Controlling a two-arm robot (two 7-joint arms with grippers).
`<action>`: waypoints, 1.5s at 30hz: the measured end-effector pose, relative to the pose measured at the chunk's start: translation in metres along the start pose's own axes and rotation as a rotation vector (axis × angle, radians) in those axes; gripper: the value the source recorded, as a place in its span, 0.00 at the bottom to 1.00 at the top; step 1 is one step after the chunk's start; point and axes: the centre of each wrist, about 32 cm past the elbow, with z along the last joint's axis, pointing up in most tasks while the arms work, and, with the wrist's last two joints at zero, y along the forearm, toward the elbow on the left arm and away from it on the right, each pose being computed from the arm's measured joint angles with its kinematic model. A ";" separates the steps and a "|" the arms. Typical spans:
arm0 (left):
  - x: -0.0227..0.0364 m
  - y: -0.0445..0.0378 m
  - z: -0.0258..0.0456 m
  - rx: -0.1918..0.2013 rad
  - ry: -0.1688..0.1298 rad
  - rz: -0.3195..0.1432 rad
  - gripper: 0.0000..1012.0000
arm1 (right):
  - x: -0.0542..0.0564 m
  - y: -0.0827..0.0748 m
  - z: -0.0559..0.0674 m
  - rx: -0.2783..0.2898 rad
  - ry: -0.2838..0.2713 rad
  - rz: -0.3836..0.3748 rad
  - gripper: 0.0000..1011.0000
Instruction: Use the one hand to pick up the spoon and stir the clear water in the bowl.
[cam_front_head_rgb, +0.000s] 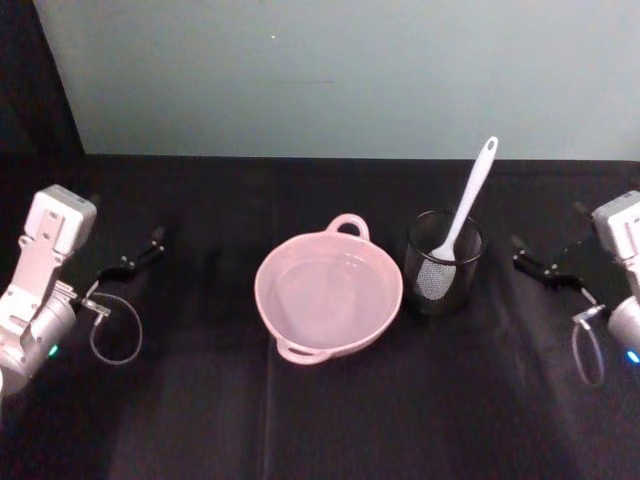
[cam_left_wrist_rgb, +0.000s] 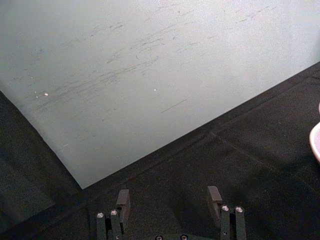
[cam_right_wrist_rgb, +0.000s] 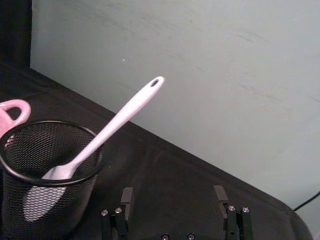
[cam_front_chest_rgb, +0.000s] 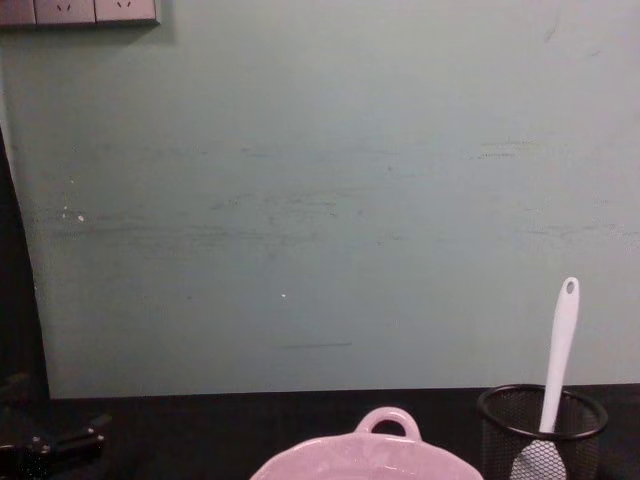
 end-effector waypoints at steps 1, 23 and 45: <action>0.0000 0.0000 0.0000 0.000 0.000 0.000 1.00 | 0.002 -0.002 0.001 0.000 0.002 -0.002 0.99; 0.0000 0.0000 0.0000 0.000 0.000 0.000 1.00 | 0.065 -0.002 0.042 -0.033 0.829 0.264 0.99; 0.0000 0.0000 0.0000 0.000 0.000 0.000 1.00 | 0.061 0.072 0.049 -0.103 0.947 0.404 0.99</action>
